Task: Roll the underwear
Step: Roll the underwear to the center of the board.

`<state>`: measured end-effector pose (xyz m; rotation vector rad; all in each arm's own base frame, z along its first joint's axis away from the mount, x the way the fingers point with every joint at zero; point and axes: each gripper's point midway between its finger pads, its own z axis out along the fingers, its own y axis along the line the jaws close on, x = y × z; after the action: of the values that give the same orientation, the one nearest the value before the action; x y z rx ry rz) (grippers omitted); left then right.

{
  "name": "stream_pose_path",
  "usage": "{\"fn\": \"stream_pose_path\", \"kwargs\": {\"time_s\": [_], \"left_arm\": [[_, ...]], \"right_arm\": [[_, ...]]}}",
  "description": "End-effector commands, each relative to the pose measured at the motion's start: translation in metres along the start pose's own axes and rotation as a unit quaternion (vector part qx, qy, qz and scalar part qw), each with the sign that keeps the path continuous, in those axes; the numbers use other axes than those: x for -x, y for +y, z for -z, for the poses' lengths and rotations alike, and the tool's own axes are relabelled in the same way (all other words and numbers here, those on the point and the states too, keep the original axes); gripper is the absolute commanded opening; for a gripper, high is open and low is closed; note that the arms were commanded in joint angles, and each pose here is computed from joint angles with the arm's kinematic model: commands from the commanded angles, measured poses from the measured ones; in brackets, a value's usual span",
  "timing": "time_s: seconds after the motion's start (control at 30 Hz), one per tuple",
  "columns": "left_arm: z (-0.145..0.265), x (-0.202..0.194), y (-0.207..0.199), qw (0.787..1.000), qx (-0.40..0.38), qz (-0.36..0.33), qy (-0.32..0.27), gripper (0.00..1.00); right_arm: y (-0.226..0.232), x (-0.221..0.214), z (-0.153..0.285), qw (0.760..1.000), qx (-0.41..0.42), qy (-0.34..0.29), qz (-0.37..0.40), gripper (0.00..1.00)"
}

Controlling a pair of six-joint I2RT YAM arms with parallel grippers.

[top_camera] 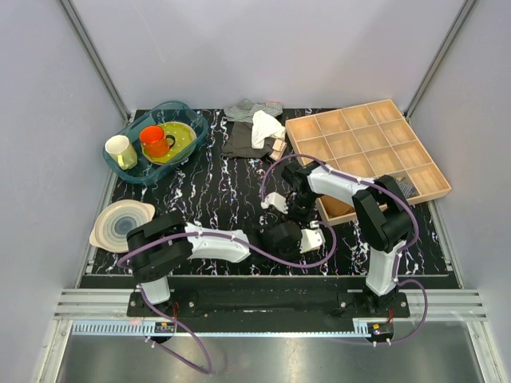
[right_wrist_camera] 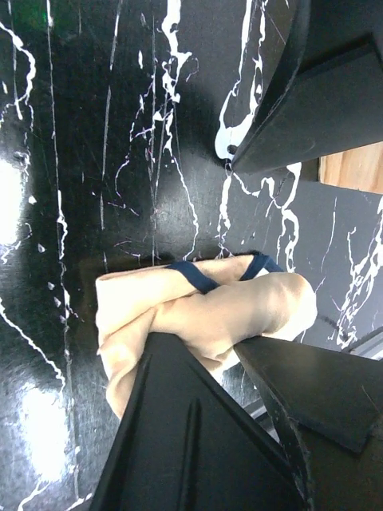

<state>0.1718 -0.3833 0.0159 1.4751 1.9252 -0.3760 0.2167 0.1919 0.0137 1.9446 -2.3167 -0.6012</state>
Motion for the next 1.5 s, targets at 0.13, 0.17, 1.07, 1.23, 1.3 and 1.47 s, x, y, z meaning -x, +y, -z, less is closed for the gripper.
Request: {"fn": "stream_pose_path", "kwargs": {"time_s": [0.13, 0.17, 1.07, 1.23, 1.3, 1.47], "left_arm": [[-0.014, -0.080, 0.024, 0.989, 0.064, 0.037, 0.126, 0.04], [-0.014, -0.080, 0.025, 0.989, 0.067, 0.037, 0.126, 0.05], [0.083, 0.004, 0.063, 0.987, 0.132, 0.088, -0.032, 0.99], [0.116, 0.009, 0.079, 0.982, 0.132, 0.115, -0.070, 0.99], [0.129, 0.012, 0.084, 0.980, 0.128, 0.123, -0.087, 0.99], [0.146, 0.008, 0.100, 0.976, 0.115, 0.148, -0.110, 0.99]], "right_arm": [[0.084, -0.031, -0.069, 0.981, 0.165, 0.102, 0.013, 0.72], [0.086, -0.033, -0.068, 0.979, 0.171, 0.109, 0.011, 0.63], [0.071, -0.008, -0.055, 0.983, 0.169, 0.073, -0.002, 0.05], [0.053, 0.000, -0.028, 0.986, 0.162, 0.016, -0.028, 0.04], [0.049, 0.005, -0.020, 0.987, 0.156, -0.002, -0.028, 0.04], [0.041, 0.013, -0.006, 0.988, 0.145, -0.035, -0.029, 0.03]]}}
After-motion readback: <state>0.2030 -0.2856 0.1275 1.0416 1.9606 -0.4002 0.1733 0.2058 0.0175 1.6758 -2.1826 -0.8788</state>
